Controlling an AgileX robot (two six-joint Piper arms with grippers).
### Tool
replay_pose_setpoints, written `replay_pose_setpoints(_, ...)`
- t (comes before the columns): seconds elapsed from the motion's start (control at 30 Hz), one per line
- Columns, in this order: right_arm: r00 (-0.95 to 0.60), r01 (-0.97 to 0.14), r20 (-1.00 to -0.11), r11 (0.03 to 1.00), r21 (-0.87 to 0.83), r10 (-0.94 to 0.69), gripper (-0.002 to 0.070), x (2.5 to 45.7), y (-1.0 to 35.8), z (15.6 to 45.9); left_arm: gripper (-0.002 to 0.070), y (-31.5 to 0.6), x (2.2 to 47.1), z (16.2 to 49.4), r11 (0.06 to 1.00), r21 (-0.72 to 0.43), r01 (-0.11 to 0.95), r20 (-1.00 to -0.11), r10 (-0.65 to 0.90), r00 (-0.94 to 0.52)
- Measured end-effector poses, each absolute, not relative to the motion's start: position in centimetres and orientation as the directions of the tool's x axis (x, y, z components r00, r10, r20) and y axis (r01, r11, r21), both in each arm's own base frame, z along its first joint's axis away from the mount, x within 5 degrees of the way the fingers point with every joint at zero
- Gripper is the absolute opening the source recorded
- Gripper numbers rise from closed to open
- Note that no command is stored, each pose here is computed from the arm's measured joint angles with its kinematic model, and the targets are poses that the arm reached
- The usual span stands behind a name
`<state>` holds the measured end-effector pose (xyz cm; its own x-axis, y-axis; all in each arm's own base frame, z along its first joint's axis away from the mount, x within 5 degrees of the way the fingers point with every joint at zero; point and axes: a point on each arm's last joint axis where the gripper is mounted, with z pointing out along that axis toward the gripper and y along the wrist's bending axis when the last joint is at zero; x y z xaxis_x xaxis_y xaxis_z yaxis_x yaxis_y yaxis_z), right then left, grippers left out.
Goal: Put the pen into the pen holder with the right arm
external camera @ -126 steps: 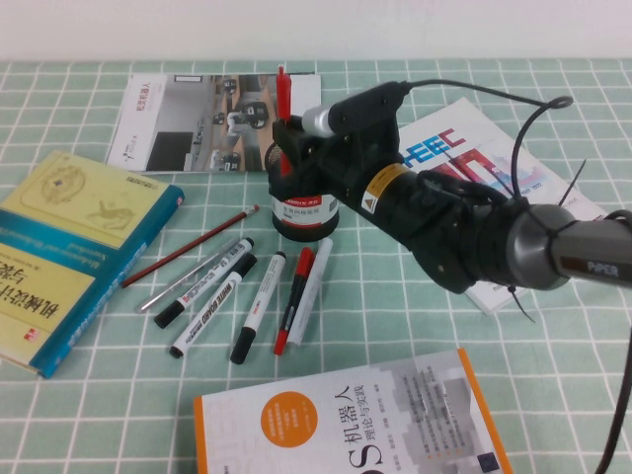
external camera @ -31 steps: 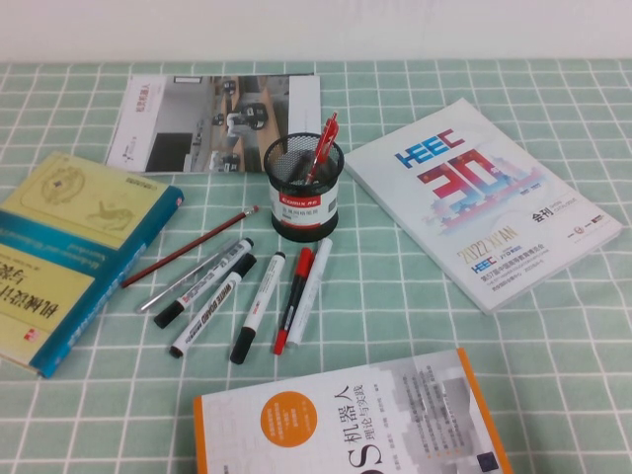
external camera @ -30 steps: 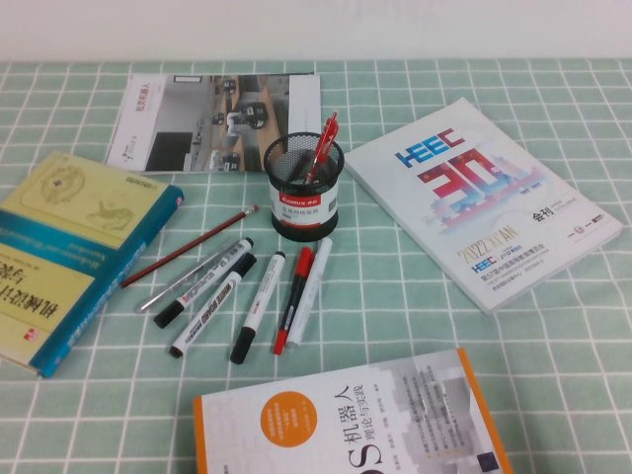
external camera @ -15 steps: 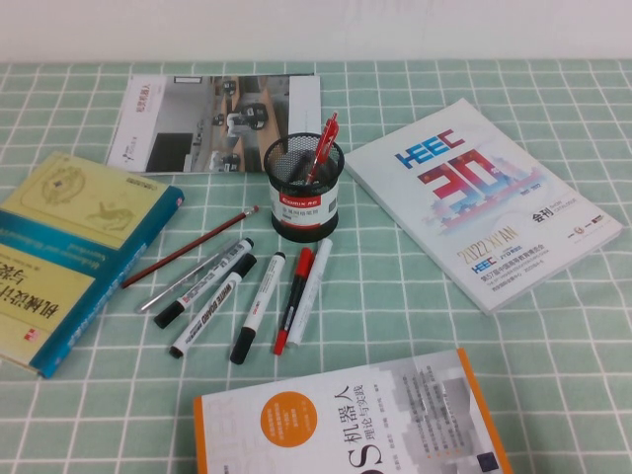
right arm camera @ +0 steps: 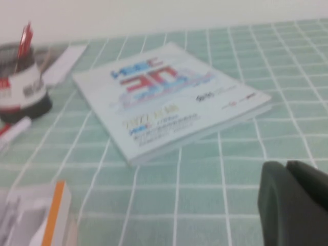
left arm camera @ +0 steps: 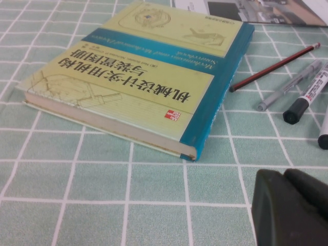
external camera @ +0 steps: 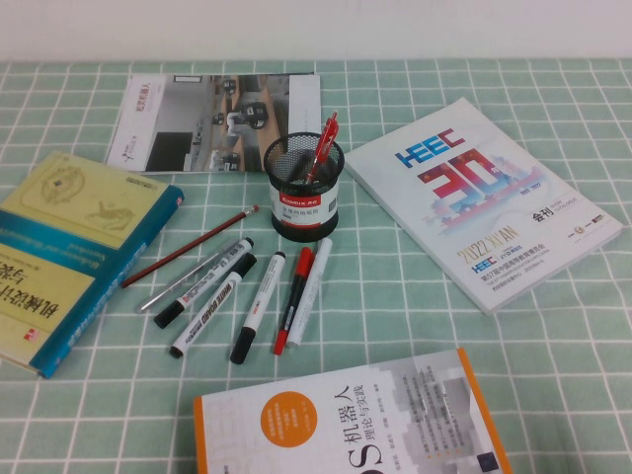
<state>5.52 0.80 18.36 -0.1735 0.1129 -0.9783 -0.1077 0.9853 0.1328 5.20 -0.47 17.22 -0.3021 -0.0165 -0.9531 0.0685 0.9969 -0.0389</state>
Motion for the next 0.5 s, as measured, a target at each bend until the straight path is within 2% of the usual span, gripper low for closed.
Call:
replay_pose_setpoints(0.3, -0.277, -0.143, -0.961, 0.989, 0.048, 0.006, -0.0019, 5.3, 1.0, 17.2, -0.0006, -0.5, 5.2, 17.2, 0.997, -0.039, 0.069, -0.953, -0.016, -0.302)
replay_pose_setpoints(0.5, -0.287, -0.144, -0.958, 0.989, 0.035, -0.008, -0.0019, 5.2, 1.0, 17.1, -0.0006, -0.5, 5.2, 17.2, 0.997, -0.039, 0.069, -0.953, -0.016, -0.302)
